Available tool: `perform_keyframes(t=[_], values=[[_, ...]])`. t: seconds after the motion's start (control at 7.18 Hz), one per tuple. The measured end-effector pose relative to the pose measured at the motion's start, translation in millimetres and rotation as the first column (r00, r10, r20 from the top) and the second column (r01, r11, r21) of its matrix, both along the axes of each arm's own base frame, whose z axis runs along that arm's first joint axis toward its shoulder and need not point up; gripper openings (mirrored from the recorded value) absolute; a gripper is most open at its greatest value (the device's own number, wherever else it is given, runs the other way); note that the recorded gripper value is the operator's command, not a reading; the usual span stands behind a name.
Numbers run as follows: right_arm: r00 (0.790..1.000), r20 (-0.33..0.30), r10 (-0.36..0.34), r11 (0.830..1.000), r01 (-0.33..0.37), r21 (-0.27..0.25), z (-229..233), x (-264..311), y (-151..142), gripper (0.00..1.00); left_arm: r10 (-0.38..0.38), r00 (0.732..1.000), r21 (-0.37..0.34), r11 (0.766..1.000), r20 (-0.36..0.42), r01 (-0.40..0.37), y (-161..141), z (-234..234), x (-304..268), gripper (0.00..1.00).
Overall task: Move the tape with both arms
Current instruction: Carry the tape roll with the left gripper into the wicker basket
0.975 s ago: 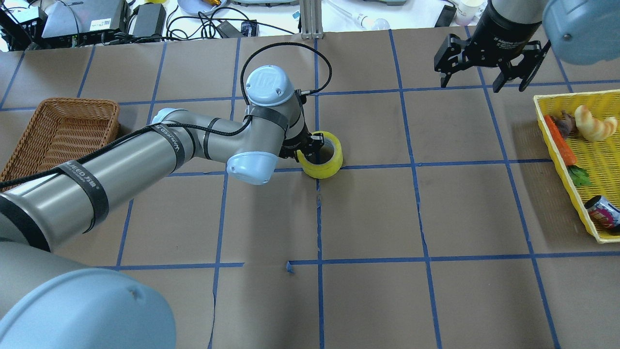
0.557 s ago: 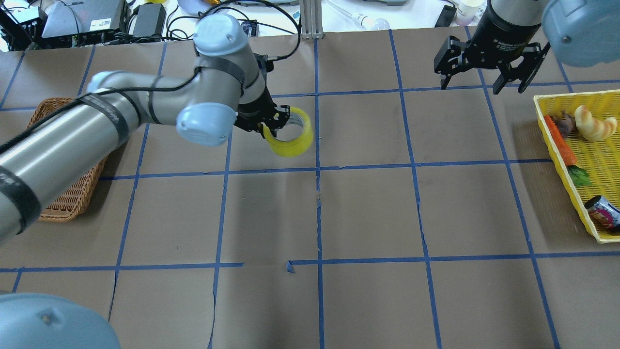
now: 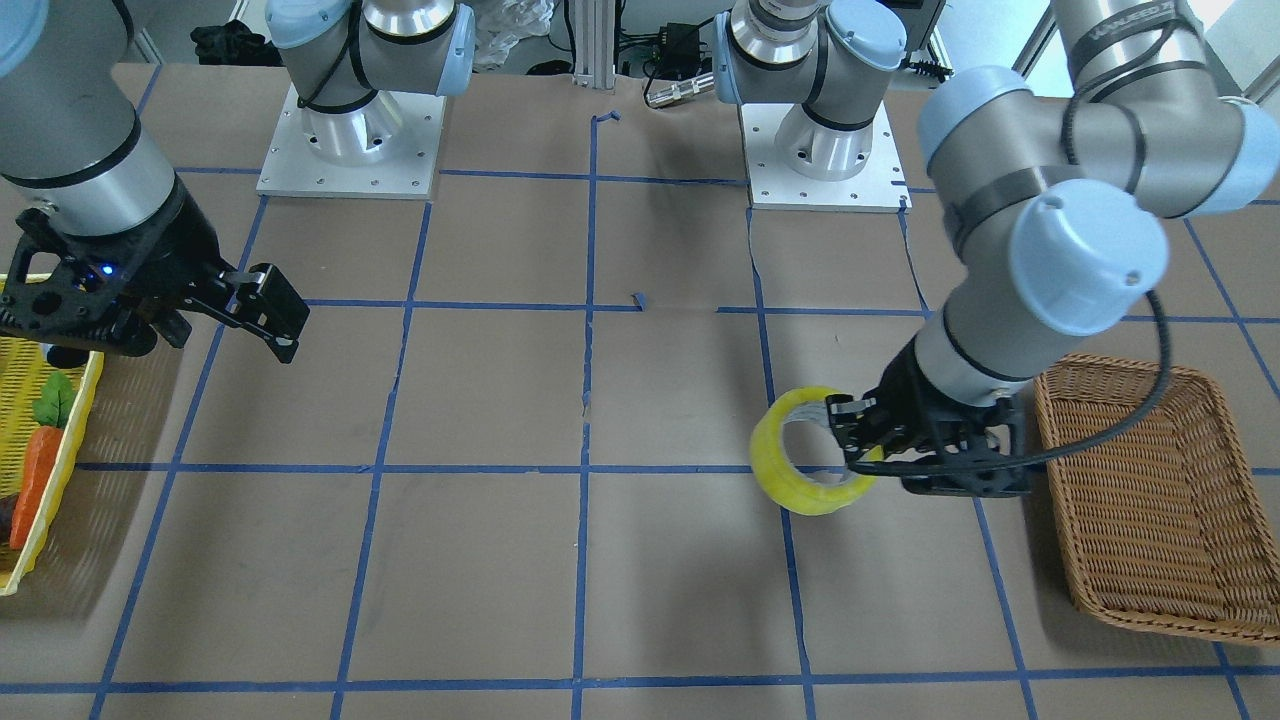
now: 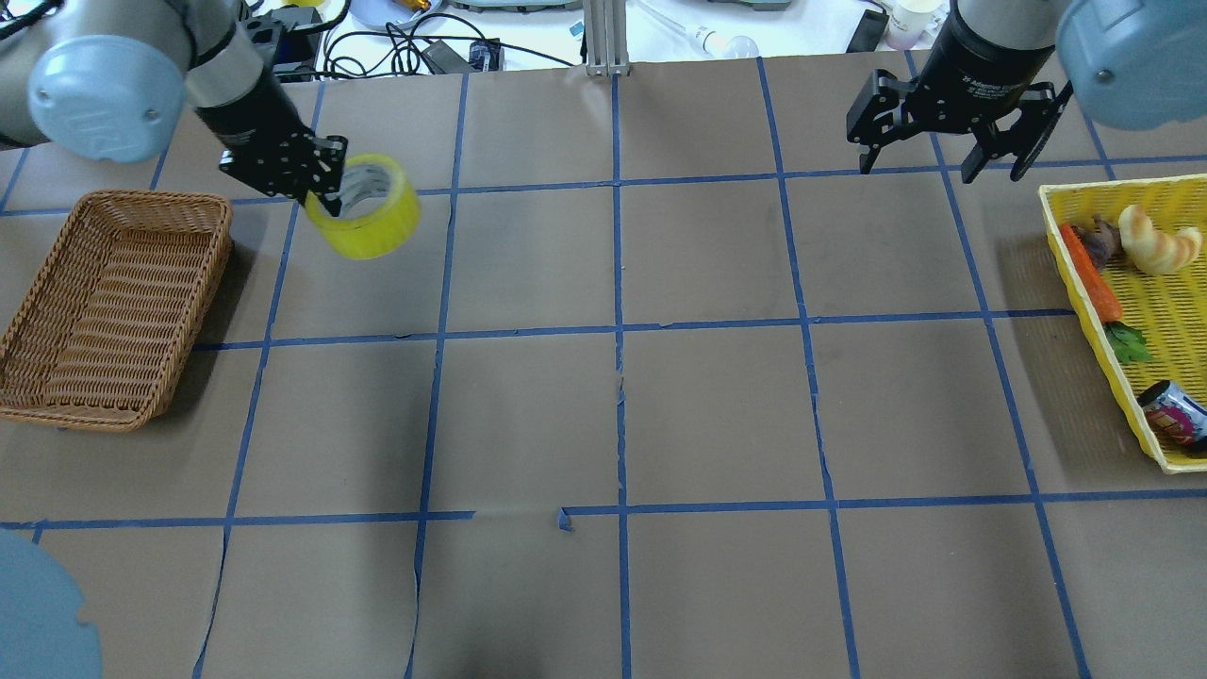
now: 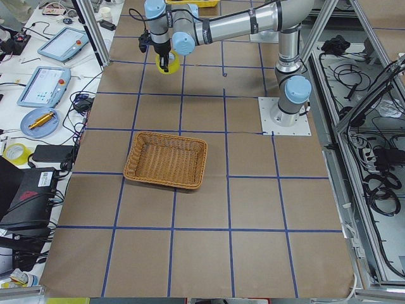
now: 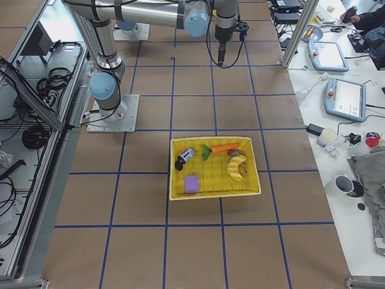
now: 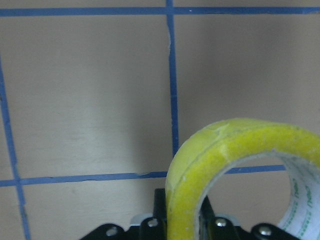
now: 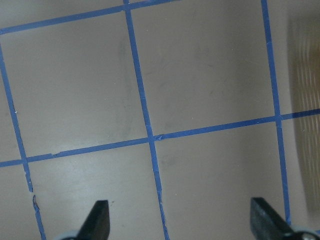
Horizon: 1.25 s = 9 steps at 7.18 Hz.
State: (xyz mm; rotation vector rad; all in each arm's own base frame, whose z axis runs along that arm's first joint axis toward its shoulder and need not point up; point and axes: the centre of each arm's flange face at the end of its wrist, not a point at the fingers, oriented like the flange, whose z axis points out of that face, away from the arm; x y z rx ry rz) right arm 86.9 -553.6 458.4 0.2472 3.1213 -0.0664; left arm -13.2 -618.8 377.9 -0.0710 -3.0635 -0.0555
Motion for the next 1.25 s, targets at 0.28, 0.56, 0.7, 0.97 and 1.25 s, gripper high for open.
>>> perform_keyframes(t=[0.28, 0.56, 0.7, 0.97, 1.25], values=[[1.000, 0.000, 0.002, 1.000, -0.002, 0.000, 0.2, 0.4, 0.2, 1.00, -0.074, 0.997, 0.009, 0.997, -0.021, 0.074, 11.0, -4.4, 112.5, 0.00], [1.000, -0.001, 0.002, 1.000, -0.002, 0.000, 0.2, 0.5, 0.2, 1.00, -0.138, 0.990, -0.005, 0.990, -0.013, 0.138, 21.1, -7.4, 186.1, 0.00], [1.000, -0.001, 0.002, 1.000, -0.002, 0.000, 0.2, 0.5, 0.3, 1.00, -0.165, 0.986, -0.013, 0.986, 0.024, 0.165, 22.9, -7.0, 214.3, 0.00], [1.000, 0.000, 0.001, 1.000, -0.001, 0.000, 0.2, 0.6, 0.3, 1.00, -0.204, 0.974, -0.046, 0.977, 0.095, 0.209, 20.9, -28.3, 279.2, 0.00], [1.000, 0.003, 0.002, 1.000, -0.002, -0.002, 0.3, 0.8, 0.1, 1.00, -0.229, 0.966, -0.068, 0.969, 0.116, 0.238, 14.1, -72.2, 323.7, 0.00]])
